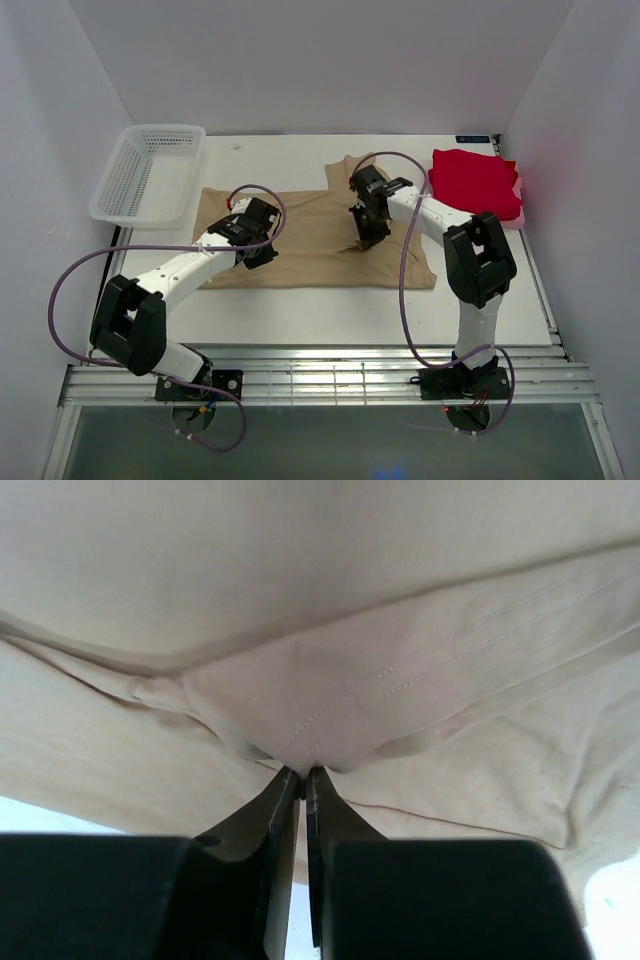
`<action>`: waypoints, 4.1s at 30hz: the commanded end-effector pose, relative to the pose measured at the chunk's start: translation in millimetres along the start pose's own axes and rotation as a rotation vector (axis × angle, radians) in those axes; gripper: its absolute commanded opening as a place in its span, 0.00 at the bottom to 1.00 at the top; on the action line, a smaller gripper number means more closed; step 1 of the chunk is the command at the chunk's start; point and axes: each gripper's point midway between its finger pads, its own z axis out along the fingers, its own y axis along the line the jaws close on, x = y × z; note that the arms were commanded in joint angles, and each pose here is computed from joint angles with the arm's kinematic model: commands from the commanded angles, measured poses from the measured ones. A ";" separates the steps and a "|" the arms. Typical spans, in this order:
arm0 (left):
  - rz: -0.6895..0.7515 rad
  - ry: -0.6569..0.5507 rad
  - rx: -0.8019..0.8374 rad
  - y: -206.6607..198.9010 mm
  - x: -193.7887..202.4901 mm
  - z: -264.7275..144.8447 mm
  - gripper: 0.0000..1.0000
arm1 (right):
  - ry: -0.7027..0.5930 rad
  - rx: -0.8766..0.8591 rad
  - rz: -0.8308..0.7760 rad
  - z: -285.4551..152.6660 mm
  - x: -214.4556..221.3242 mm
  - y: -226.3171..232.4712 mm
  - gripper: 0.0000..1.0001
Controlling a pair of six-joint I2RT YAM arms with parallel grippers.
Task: Fold and stack the t-shirts
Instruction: Fold the tshirt
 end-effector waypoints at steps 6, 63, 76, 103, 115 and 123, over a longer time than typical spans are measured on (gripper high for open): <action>-0.027 -0.001 0.016 1.9 2.8 -6.9 0.00 | -0.103 0.066 -0.076 -1.0 -72.3 0.3 0.12; -0.157 -0.210 -0.304 110.9 -248.3 142.8 0.49 | -0.714 -0.072 0.128 39.4 -293.9 -119.4 0.63; -0.238 -0.185 -0.357 156.4 -251.0 158.6 0.48 | -0.788 -0.128 0.155 50.6 -311.5 -119.4 0.53; -0.282 -0.125 -0.314 157.5 -245.1 216.3 0.47 | -0.748 -0.188 0.086 52.1 -295.8 -108.6 0.21; -0.315 -0.057 -0.360 165.5 -218.3 213.5 0.48 | -0.713 -0.191 0.106 61.2 -286.8 -108.8 0.20; -0.357 -0.023 -0.352 161.9 -206.0 208.7 0.48 | -0.698 -0.197 0.119 63.3 -281.5 -107.9 0.20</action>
